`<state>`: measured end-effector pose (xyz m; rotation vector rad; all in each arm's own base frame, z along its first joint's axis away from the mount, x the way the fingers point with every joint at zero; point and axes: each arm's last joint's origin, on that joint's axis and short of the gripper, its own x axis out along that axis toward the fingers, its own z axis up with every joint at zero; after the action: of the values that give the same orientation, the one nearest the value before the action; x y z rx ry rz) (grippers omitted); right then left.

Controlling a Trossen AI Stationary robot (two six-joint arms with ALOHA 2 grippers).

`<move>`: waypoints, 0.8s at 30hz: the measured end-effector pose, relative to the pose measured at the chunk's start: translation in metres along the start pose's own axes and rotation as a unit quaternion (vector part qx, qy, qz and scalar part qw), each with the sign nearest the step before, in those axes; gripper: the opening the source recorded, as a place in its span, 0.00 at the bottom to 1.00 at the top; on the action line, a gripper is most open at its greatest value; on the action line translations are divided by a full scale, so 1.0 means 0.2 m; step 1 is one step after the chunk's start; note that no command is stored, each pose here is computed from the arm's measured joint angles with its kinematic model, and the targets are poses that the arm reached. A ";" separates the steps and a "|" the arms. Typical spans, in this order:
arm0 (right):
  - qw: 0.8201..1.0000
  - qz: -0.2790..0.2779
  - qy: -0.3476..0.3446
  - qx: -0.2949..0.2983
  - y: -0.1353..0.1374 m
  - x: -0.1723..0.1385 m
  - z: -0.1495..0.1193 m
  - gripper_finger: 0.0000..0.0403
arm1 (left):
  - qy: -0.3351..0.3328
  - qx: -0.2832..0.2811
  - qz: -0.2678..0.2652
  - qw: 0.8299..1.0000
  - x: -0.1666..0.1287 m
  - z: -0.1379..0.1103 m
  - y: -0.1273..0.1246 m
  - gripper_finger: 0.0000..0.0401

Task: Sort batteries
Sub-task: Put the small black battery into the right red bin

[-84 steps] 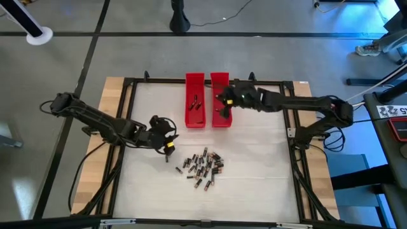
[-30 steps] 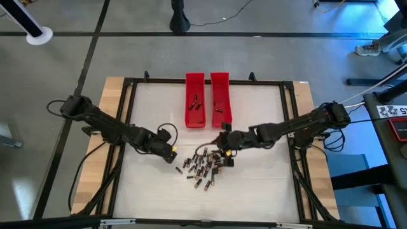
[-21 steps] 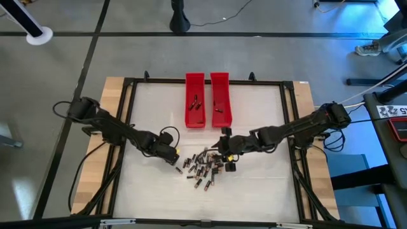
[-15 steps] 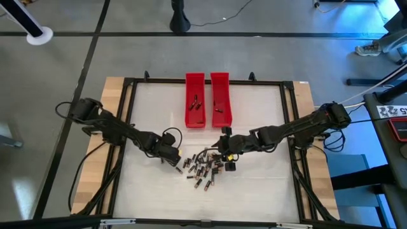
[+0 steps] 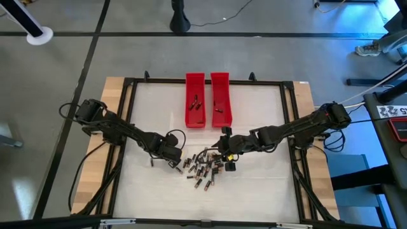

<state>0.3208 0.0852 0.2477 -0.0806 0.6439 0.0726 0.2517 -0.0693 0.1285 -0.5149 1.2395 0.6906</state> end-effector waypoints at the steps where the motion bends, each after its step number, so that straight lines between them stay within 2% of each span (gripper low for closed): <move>1: 1.000 0.000 0.000 0.002 0.00 0.00 0.00 0.45 | -0.003 0.004 -0.001 1.000 0.00 0.00 0.00 0.05; 5: 1.000 0.000 0.000 0.002 0.00 0.00 0.00 0.45 | -0.034 0.013 -0.015 0.999 -0.05 0.02 0.00 0.05; 8: 1.000 0.001 -0.008 0.004 0.00 0.00 0.01 0.45 | -0.095 0.016 -0.023 0.995 -0.13 0.05 0.00 0.04; 12: 0.999 -0.008 -0.033 0.006 0.00 0.00 0.03 0.45 | -0.162 0.038 -0.085 0.982 -0.26 0.08 -0.02 0.04; 17: 0.995 -0.024 -0.092 0.010 0.01 0.05 0.06 0.45 | -0.265 0.073 -0.157 0.949 -0.43 0.12 -0.04 0.04; 21: 0.983 -0.041 -0.178 0.025 0.00 0.09 0.05 0.45 | -0.315 0.112 -0.202 0.921 -0.51 0.13 -0.07 0.04; 24: 0.970 -0.048 -0.234 0.031 -0.01 0.09 0.02 0.45 | -0.341 0.141 -0.215 0.904 -0.54 0.12 -0.10 0.04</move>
<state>0.3389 0.0841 0.2402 -0.0325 0.1684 -0.0234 0.2630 -0.0869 0.2387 -0.2498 0.5173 0.2580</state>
